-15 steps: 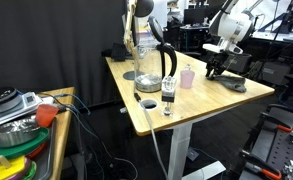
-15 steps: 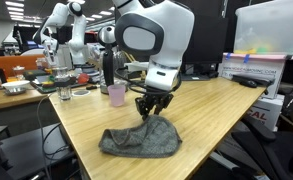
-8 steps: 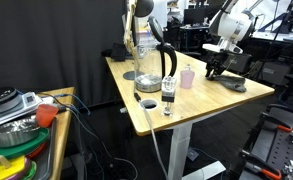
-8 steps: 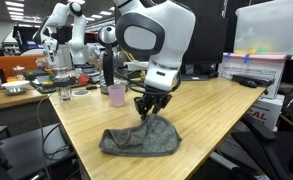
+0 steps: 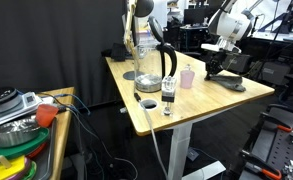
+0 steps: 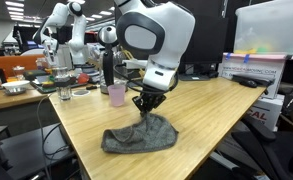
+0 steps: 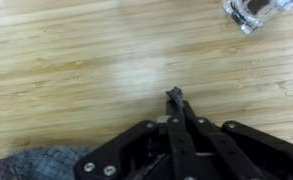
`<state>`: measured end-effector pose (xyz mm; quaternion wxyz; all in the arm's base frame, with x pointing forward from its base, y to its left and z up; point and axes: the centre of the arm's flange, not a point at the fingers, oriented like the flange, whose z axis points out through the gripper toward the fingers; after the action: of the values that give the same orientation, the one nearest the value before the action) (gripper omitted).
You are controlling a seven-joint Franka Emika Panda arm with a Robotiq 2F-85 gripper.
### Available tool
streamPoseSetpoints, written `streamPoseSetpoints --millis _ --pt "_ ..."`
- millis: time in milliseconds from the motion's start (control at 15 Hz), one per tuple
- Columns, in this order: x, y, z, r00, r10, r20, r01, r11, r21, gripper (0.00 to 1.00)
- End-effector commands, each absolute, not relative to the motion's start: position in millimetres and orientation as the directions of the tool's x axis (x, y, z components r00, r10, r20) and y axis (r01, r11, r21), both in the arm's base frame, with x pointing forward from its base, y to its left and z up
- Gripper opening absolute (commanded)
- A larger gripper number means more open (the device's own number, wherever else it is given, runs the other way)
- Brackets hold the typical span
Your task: Fold the towel
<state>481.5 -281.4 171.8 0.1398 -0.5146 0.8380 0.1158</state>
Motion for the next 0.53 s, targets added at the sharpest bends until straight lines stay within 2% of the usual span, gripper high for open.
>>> streamPoseSetpoints --millis 0,467 --pt "483.8 -281.3 175.6 -0.412 -0.798 -0.44 -0.9 0.432 0.06 0.01" --pt "479.7 -282.6 209.2 -0.379 -0.714 -0.588 -0.896 0.442 0.04 0.01"
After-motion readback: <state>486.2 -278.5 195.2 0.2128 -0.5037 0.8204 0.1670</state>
